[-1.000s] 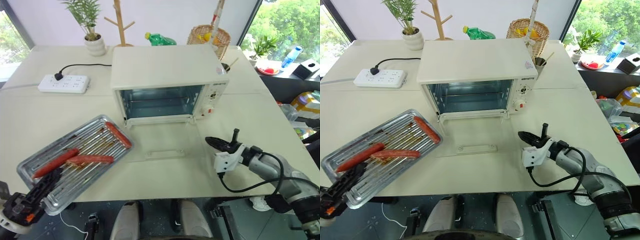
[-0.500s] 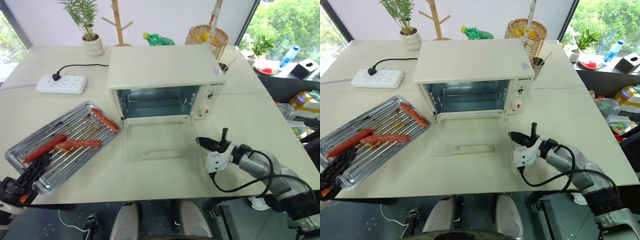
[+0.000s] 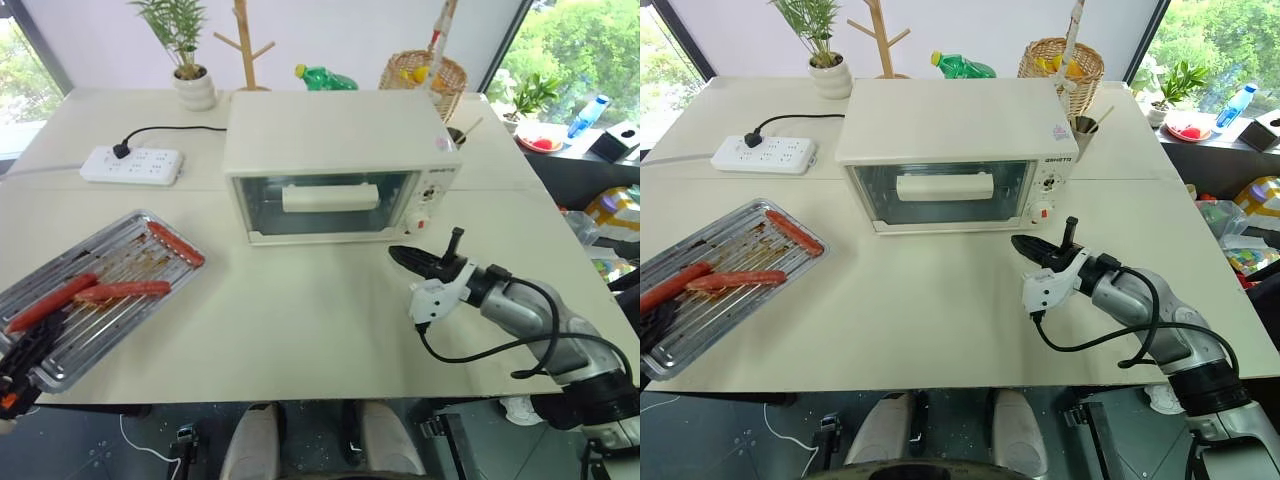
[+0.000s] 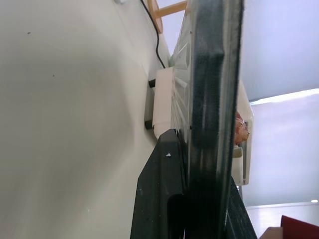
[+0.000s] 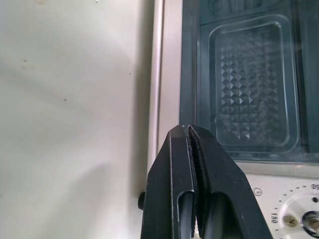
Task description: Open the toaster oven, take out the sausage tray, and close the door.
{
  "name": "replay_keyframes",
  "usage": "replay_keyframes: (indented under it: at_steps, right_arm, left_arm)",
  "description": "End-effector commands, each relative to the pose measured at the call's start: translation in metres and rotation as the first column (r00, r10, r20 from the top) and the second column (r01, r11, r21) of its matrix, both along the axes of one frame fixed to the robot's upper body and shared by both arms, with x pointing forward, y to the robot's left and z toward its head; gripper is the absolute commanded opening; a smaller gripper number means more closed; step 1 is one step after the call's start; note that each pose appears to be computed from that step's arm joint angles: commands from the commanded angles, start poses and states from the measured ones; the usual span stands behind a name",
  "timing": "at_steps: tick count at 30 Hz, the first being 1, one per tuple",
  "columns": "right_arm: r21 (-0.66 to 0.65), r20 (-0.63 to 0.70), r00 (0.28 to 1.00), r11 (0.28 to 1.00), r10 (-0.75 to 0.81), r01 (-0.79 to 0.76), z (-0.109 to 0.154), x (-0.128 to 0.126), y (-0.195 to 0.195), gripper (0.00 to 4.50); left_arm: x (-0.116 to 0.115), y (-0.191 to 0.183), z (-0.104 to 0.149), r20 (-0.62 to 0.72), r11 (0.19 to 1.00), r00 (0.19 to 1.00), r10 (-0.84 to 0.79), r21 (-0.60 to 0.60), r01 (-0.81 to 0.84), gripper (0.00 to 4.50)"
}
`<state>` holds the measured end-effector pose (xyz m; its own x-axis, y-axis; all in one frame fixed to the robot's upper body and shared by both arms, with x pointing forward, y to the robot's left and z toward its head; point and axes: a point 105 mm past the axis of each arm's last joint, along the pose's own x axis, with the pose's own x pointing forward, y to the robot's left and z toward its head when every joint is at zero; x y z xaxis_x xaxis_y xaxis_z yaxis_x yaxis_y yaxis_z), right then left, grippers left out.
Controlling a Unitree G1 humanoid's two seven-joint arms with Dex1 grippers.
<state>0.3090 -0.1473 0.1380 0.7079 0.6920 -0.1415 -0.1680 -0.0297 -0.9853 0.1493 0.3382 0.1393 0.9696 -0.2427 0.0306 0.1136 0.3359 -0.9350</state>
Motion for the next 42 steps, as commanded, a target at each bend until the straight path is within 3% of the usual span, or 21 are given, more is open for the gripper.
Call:
replay_keyframes:
  at_steps: [1, 11, 18, 21, 24, 28, 31, 34, 38, 42]
  right_arm:
    - [0.061, 0.089, 0.996, 0.998, -0.009, 0.003, 0.027, 0.008, 0.003, 0.08]
    - [0.046, 0.041, 0.999, 0.999, 0.0, -0.002, 0.017, -0.01, -0.007, 0.08]
    - [0.047, 0.017, 0.999, 0.998, -0.035, 0.034, 0.017, -0.036, -0.022, 0.08]
    - [0.086, 0.003, 1.0, 0.996, 0.0, 0.0, 0.025, -0.061, -0.021, 0.08]
    - [0.144, -0.048, 0.998, 0.989, 0.048, -0.041, 0.034, -0.087, -0.015, 0.08]
    - [0.265, -0.197, 0.98, 0.964, 0.037, 0.017, 0.043, -0.107, -0.012, 0.08]
    - [0.437, -0.427, 0.904, 0.882, 0.029, 0.178, 0.046, -0.117, -0.012, 0.08]
    - [0.54, -0.577, 0.812, 0.787, 0.088, 0.298, 0.049, -0.123, -0.01, 0.08]
    - [0.566, -0.674, 0.721, 0.738, 0.158, 0.368, 0.052, -0.13, -0.007, 0.08]
    - [0.56, -0.709, 0.691, 0.708, 0.139, 0.431, 0.052, -0.127, -0.013, 0.08]
  left_arm:
    - [-0.001, -0.008, 0.01, 0.047, 0.999, 0.998, -0.037, 0.005, 0.037, 0.0]
    - [0.011, -0.06, 0.005, -0.032, 0.923, 0.922, -0.386, 0.004, 0.386, 0.0]
    - [0.064, -0.103, 0.005, -0.074, 0.755, 0.754, -0.653, 0.015, 0.656, 0.0]
    - [0.087, -0.125, 0.003, -0.07, 0.676, 0.675, -0.735, 0.014, 0.737, 0.0]
    - [0.099, -0.144, -0.003, -0.09, 0.598, 0.596, -0.798, 0.001, 0.801, 0.0]
    - [0.107, -0.161, -0.009, -0.105, 0.52, 0.516, -0.85, -0.017, 0.854, 0.0]
    - [0.114, -0.172, -0.012, -0.112, 0.474, 0.468, -0.876, -0.023, 0.88, 0.0]
    - [0.122, -0.181, -0.012, -0.103, 0.448, 0.444, -0.89, -0.023, 0.894, 0.0]
    - [0.132, -0.188, -0.015, -0.106, 0.442, 0.438, -0.893, -0.023, 0.897, 0.0]
    - [0.138, -0.191, -0.018, -0.102, 0.467, 0.462, -0.881, -0.033, 0.884, 0.0]
